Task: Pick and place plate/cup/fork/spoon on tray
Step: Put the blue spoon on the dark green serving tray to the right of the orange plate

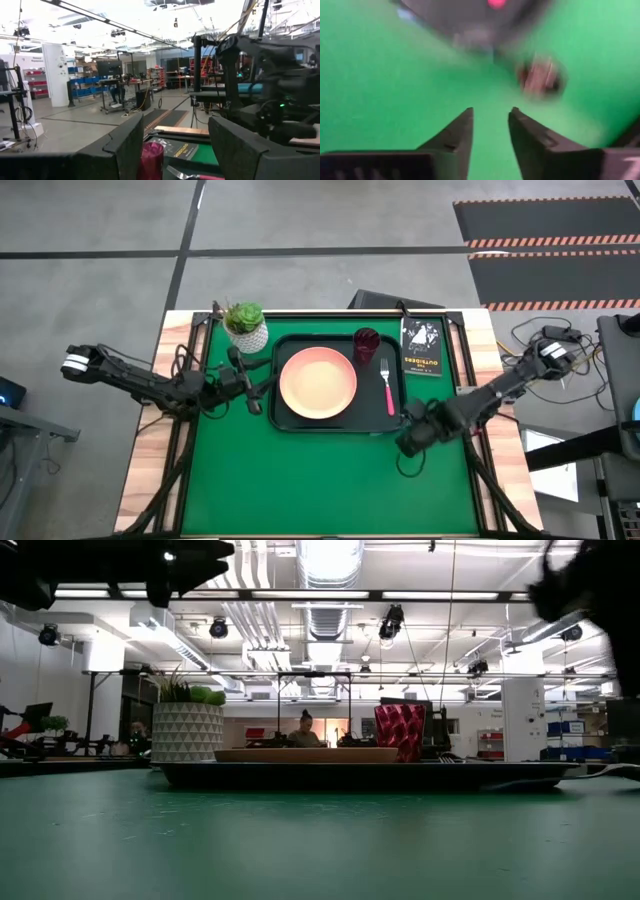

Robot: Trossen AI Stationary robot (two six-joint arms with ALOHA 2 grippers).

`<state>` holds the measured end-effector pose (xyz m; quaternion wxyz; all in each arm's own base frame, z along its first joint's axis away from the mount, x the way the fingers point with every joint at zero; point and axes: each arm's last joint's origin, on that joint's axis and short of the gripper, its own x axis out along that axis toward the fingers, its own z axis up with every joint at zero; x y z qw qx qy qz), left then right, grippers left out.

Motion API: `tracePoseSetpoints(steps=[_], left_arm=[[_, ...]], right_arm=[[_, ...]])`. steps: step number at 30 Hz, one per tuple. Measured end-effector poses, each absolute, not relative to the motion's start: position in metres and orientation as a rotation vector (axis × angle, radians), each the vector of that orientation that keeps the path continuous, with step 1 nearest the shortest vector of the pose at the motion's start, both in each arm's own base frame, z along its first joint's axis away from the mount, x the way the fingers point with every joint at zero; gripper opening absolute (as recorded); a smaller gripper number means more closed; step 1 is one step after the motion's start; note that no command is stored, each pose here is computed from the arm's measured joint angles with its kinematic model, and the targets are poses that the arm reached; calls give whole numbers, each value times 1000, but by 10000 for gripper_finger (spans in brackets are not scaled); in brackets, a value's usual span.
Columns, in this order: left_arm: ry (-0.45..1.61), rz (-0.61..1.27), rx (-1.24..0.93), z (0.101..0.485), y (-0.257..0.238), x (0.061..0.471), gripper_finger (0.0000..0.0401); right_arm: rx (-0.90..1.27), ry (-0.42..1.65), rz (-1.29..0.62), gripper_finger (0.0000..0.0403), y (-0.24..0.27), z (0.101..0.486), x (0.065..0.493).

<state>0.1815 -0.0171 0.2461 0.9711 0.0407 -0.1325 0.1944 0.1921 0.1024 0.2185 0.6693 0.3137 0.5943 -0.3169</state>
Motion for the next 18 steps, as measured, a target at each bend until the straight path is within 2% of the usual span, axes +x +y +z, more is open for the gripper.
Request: tracePoseSetpoints(steps=[4,8,13,18], left_arm=[[-284,382,4,248,-18,182,202],[-285,312,-178,239,-23,181,201],[-283,185,-256,236,-30,180,200],[-283,167,-265,236,-31,181,200]], right_arm=[[356,1373,-462,167,83,213,204],[150,1467,-340,193,81,198,205],[18,1516,-258,198,80,187,200],[2,1513,-236,194,78,176,196]])
